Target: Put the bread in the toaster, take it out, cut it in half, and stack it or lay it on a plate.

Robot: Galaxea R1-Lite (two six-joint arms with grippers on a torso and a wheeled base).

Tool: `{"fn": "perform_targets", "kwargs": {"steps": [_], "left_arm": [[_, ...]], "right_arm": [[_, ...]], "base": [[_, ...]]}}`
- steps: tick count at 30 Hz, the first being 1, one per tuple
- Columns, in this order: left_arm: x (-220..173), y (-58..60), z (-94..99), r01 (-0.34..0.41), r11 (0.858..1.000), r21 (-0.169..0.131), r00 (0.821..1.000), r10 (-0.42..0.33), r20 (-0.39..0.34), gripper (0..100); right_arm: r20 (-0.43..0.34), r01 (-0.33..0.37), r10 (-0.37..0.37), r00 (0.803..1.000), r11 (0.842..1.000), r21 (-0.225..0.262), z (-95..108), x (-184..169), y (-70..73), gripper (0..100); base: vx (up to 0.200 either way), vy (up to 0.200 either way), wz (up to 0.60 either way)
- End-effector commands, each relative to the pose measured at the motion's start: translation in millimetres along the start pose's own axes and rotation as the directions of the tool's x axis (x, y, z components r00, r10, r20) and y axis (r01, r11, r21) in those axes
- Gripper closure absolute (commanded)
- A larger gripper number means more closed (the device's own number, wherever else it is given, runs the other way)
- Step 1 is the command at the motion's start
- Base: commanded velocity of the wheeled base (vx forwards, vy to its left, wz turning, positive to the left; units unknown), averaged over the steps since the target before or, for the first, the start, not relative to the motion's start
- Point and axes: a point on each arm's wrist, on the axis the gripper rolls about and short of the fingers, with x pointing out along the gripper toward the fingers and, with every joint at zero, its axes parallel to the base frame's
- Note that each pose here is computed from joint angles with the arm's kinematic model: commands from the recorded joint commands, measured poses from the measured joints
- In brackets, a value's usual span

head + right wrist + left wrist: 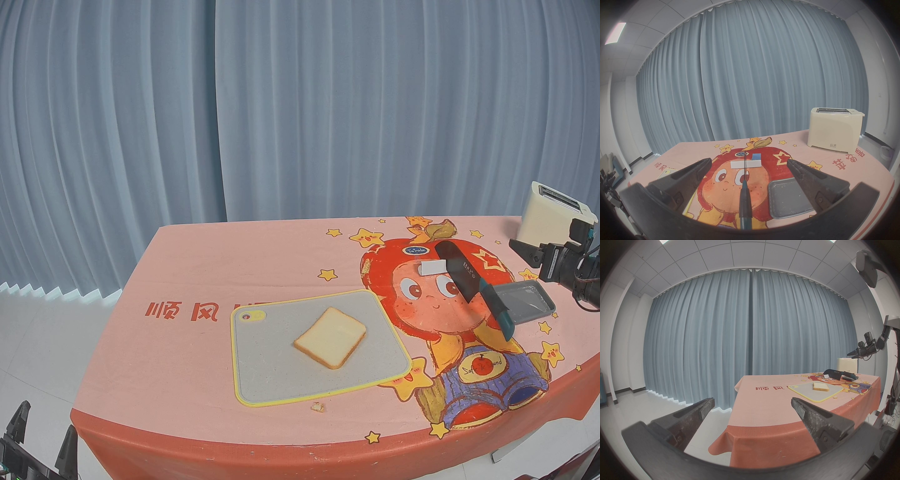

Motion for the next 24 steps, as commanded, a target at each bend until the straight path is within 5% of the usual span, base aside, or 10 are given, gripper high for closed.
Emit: {"fn": "perform_targets", "kwargs": {"steps": [1,17,24], "left_arm": [[1.1,0.0,-4.9,-0.001,1.0,0.0,1.0,0.001,-0.015,0],[1.1,0.0,-4.9,-0.001,1.0,0.0,1.0,0.001,-0.015,0],[1.1,0.0,-4.9,-0.001,1.0,0.0,1.0,0.001,-0.015,0]], "right_arm": [[-0.029,0.0,0.0,1.0,1.0,0.005,-6.1,5.1,-0.9,0],[-0.121,-0.036,0.035,0.992,0.999,-0.009,-25.9,18.9,5.1,0],[-0.161,-0.101,0.092,0.983,0.994,-0.052,-33.4,24.9,18.7,0]], "base": [[0.0,0.0,0.0],[0.0,0.0,0.0],[0.0,0.0,0.0]]}}
